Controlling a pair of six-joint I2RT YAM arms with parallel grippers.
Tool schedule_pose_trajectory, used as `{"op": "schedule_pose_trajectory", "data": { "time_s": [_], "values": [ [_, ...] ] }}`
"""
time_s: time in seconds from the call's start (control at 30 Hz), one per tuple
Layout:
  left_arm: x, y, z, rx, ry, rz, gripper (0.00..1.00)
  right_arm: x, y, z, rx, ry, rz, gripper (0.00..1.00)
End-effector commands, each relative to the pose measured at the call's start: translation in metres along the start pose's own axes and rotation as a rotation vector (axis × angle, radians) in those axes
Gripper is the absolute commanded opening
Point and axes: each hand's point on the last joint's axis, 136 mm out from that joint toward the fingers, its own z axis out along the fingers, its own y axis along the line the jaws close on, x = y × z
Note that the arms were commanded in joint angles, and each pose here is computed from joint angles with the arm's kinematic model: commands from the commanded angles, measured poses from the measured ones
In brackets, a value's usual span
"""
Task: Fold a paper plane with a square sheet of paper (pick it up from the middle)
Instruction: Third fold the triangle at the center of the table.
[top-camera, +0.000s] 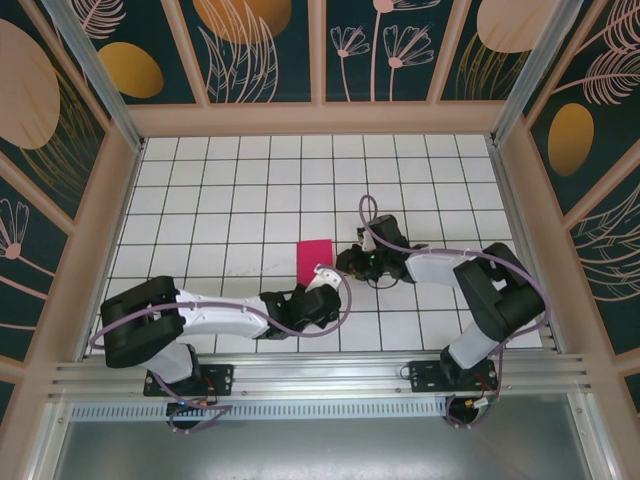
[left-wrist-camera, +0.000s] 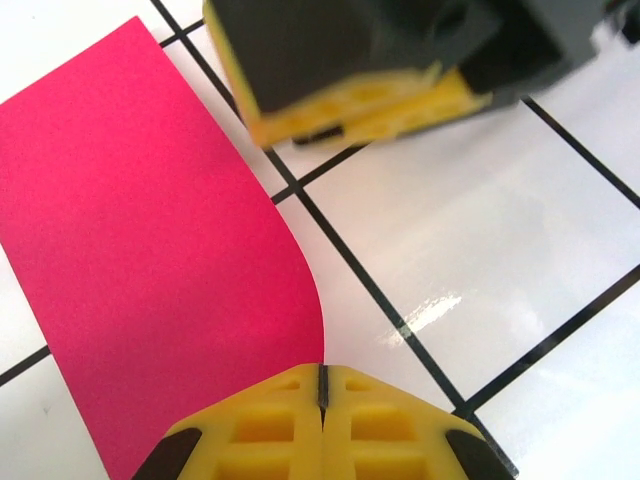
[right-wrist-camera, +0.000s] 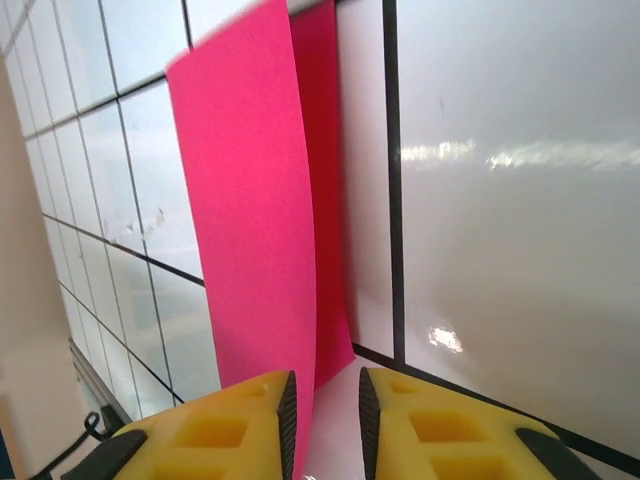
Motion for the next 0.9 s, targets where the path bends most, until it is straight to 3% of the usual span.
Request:
{"op": "schedule_pose_trajectory", "data": {
  "time_s": [0.0, 0.17, 0.4, 0.87],
  "values": [
    [-0.006, -0.002, -0.005, 0.032, -0.036, -0.03, 0.0, -0.016, 0.014, -0.01, -0.016, -0.052, -0.041, 0.27],
    [-0.01, -0.005, -0.007, 0.061, -0.047, -0.05, 0.0, -0.023, 0.032, 0.004, -0.1, -0.013, -0.056, 0.14],
    [-0.008, -0.002, -0.004, 0.07, -0.028, -0.043, 0.0, -0.025, 0.042, 0.03, -0.1, 0.047, -0.097, 0.14],
    [-0.013, 0.007, -0.001, 0.176, -0.001, -0.106, 0.0, -0.014, -0.001, 0.059, 0.069, 0.166, -0.146, 0.14]
  ]
}}
